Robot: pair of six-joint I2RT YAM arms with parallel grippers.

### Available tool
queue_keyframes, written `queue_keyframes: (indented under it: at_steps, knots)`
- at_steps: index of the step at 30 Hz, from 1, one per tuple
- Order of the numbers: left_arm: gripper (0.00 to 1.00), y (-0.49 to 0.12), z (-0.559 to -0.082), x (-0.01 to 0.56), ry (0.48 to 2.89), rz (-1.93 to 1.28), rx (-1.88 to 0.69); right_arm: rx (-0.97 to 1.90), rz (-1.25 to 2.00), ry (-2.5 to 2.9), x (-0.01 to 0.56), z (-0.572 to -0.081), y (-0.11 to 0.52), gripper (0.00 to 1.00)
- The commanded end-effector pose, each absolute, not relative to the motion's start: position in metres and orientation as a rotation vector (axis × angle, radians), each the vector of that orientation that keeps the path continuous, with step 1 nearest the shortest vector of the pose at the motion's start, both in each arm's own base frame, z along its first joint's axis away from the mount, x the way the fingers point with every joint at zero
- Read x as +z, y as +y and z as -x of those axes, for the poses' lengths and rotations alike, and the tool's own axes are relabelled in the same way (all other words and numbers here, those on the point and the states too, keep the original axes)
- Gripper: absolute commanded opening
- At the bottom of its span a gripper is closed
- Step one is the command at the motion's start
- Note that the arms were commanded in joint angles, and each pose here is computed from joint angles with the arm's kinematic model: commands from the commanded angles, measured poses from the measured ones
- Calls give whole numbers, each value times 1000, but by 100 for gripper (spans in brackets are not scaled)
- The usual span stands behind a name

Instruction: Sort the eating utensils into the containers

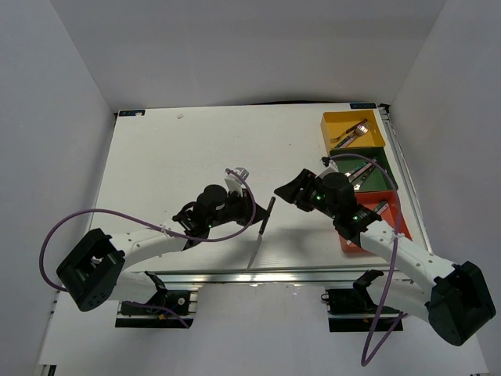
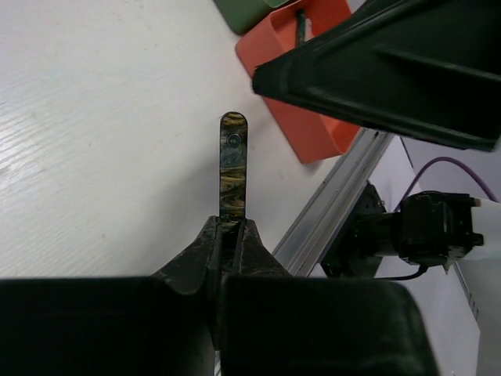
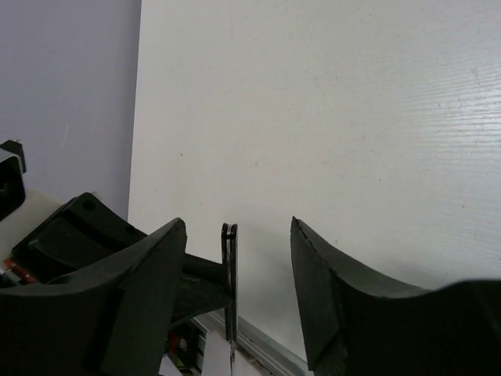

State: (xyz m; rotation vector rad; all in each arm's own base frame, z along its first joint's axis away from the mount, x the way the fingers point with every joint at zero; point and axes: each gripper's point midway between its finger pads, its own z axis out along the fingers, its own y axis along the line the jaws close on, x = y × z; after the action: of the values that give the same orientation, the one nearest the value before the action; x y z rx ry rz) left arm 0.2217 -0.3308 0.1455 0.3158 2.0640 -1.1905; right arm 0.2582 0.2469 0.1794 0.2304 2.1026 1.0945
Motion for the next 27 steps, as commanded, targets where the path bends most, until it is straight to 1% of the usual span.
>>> queue_keyframes:
  at_steps: [1, 6, 7, 9, 11, 12, 13, 14, 15, 16, 17, 18, 19, 20, 21, 22, 23, 24, 25, 26, 27]
  knots:
    - [0, -345, -219, 188, 1923, -356, -1302, 1100, -245, 2059, 191, -263, 256, 60]
    - [0, -350, -220, 198, 1895, -351, -1337, 1107, -217, 2096, 182, -256, 267, 58]
    - [0, -350, -220, 201, 1886, -350, -1344, 1107, -215, 2104, 179, -255, 268, 54]
    - [0, -350, -221, 203, 1883, -344, -1341, 1116, -211, 2099, 179, -254, 270, 50]
    - [0, -350, -223, 203, 1888, -338, -1335, 1131, -211, 2087, 181, -253, 272, 31]
    - [0, -351, -223, 204, 1889, -337, -1333, 1133, -205, 2083, 182, -253, 273, 17]
    - [8, -350, -224, 200, 1911, -330, -1316, 1131, -202, 2082, 183, -253, 273, 0]
    - [41, -349, -228, 201, 1922, -316, -1297, 1095, -213, 2071, 185, -257, 268, 0]
    - [63, -342, -240, 199, 1937, -259, -1213, 1039, -233, 2061, 189, -265, 259, 0]
    - [82, -330, -243, 185, 2021, -220, -1111, 980, -249, 2051, 193, -271, 248, 0]
    - [98, -322, -253, 194, 2030, -175, -1031, 873, -230, 2050, 193, -279, 233, 0]
    - [98, -299, -272, 195, 2030, -65, -861, 693, -270, 2132, 174, -280, 204, 0]
    - [98, -275, -266, 183, 2118, -38, -722, 602, -346, 2107, 187, -301, 171, 0]
    - [98, -260, -267, 188, 2128, -7, -645, 538, -376, 2120, 186, -306, 148, 0]
    - [98, -248, -270, 203, 2108, 25, -590, 458, -430, 2111, 187, -317, 106, 0]
    - [98, -218, -267, 196, 2144, 64, -425, 418, -462, 2095, 199, -315, 82, 0]
    - [98, -203, -264, 208, 2121, 81, -380, 376, -480, 2074, 207, -316, 63, 0]
    - [98, -192, -262, 216, 2107, 54, -328, 283, -496, 2043, 217, -318, 28, 0]
    - [98, -178, -257, 214, 2120, 32, -265, 228, -512, 2064, 218, -313, 13, 0]
    - [98, -172, -253, 214, 2121, 9, -241, 182, -522, 2026, 241, -316, -5, 0]
    - [98, -164, -248, 214, 2116, -41, -216, 109, -532, 2031, 244, -315, -28, 0]
